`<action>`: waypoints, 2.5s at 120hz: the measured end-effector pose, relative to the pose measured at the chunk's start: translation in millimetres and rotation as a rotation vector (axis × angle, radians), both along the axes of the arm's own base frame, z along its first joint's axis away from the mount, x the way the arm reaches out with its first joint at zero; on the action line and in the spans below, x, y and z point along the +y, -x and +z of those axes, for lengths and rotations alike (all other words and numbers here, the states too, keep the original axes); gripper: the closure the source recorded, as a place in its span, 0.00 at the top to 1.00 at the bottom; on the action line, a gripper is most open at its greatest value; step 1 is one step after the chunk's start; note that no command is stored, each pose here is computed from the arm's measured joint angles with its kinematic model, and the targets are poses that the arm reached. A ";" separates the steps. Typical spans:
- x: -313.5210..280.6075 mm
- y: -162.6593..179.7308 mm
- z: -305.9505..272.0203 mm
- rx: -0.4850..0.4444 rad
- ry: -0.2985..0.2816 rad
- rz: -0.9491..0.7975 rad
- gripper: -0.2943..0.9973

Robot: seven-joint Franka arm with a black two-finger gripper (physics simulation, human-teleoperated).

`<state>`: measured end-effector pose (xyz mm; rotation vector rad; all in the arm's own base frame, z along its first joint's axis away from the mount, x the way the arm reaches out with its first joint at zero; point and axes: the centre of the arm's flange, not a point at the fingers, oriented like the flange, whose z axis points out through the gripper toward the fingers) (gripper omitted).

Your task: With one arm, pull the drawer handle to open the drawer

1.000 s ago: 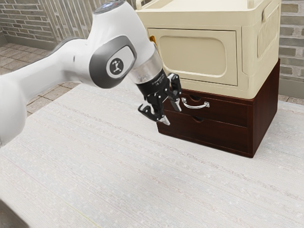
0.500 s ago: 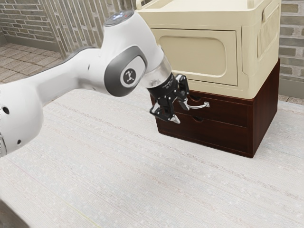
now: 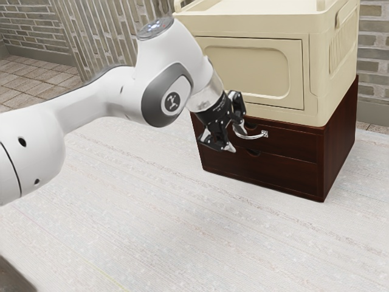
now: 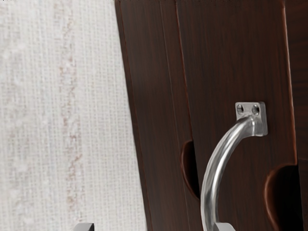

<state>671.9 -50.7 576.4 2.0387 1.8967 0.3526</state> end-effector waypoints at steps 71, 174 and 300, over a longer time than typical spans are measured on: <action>4.9 -12.3 -14.8 -0.022 -0.001 0.017 0.45; 4.4 -6.7 -18.1 -0.018 0.019 0.025 0.18; 1.5 67.5 -20.3 0.004 0.039 0.009 0.16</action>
